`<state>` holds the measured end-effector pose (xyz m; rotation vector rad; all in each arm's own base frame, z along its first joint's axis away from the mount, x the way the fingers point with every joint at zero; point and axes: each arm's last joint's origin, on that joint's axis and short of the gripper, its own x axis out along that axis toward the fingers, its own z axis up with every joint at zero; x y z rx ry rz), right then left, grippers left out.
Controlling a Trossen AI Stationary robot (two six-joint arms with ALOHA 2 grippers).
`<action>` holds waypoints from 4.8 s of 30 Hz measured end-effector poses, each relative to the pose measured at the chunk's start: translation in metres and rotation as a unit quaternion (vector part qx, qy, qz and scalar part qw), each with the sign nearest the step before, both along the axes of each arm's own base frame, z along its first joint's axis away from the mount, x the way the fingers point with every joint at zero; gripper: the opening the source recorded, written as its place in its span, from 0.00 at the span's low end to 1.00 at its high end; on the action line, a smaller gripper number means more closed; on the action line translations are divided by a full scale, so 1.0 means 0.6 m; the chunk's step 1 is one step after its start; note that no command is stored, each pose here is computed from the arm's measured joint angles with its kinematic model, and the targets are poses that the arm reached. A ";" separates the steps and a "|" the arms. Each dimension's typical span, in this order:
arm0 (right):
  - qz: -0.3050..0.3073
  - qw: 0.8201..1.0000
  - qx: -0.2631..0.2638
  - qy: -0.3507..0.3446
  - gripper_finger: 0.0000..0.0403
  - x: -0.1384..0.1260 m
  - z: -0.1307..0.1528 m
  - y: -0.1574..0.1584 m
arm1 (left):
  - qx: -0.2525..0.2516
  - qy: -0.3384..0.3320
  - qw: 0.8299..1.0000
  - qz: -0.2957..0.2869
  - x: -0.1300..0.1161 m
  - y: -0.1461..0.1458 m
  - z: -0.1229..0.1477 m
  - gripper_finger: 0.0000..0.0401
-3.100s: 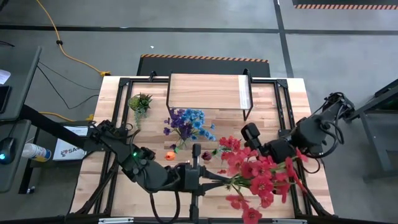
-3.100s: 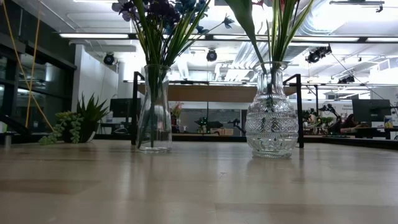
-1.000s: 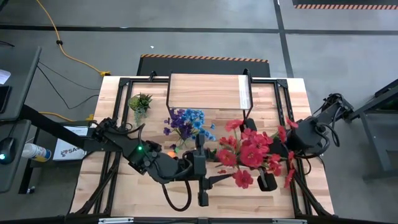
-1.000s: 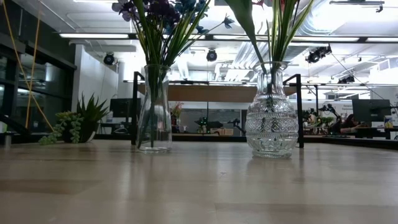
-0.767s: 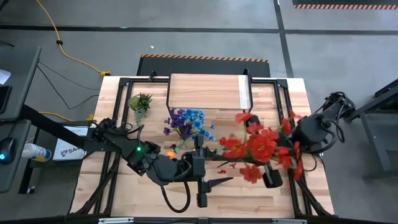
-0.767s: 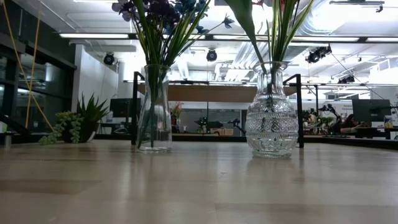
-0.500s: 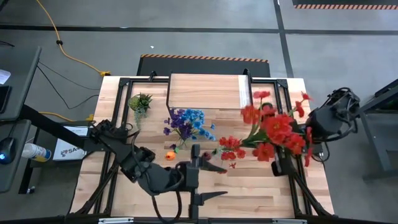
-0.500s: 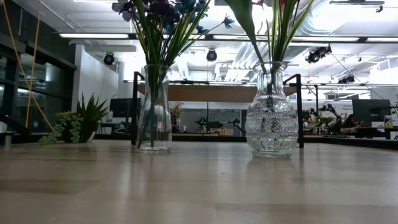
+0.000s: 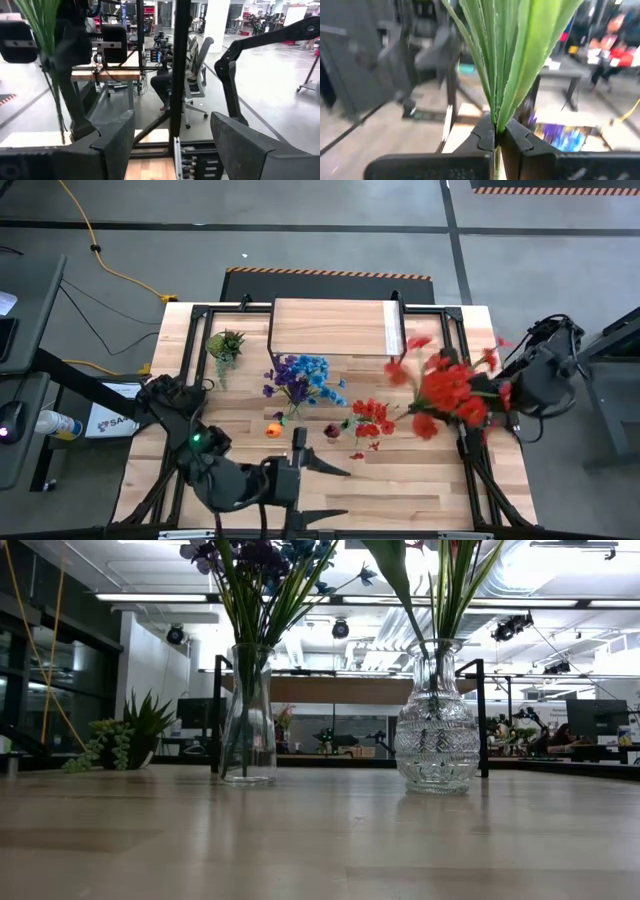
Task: Pick and place flowers into a vace then onto a shelf
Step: Put the red flower into the right transparent crystal vase
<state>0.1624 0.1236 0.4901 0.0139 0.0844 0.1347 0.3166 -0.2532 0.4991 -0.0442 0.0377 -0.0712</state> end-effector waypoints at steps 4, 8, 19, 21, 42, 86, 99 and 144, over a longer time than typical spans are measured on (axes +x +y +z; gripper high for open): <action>0.013 0.997 0.003 0.071 0.00 -0.001 -0.029 0.019 | -0.020 0.023 0.999 0.016 -0.011 -0.010 -0.009 0.73; 0.032 0.994 0.007 0.108 0.00 -0.007 -0.046 0.043 | -0.034 0.039 0.997 0.054 -0.023 -0.018 -0.017 0.73; -0.008 0.993 -0.021 0.112 0.00 -0.040 -0.065 0.084 | -0.096 0.085 0.984 0.120 -0.055 -0.034 -0.044 0.73; -0.027 0.992 -0.036 0.119 0.00 -0.043 -0.075 0.093 | -0.107 0.097 0.980 0.134 -0.058 -0.032 -0.051 0.73; -0.188 0.977 -0.044 0.093 0.00 -0.062 -0.141 0.132 | -0.150 0.179 0.956 0.179 -0.075 -0.014 -0.090 0.73; -0.260 0.965 -0.024 0.017 0.00 0.032 -0.184 0.229 | -0.120 0.218 0.954 0.170 -0.079 -0.009 -0.099 0.73; -0.259 0.963 -0.051 0.052 0.00 0.068 -0.248 0.261 | -0.119 0.225 0.953 0.165 -0.079 -0.010 -0.100 0.73; -0.323 0.939 -0.094 0.076 0.00 0.150 -0.291 0.230 | -0.116 0.249 0.950 0.148 -0.081 -0.011 -0.104 0.73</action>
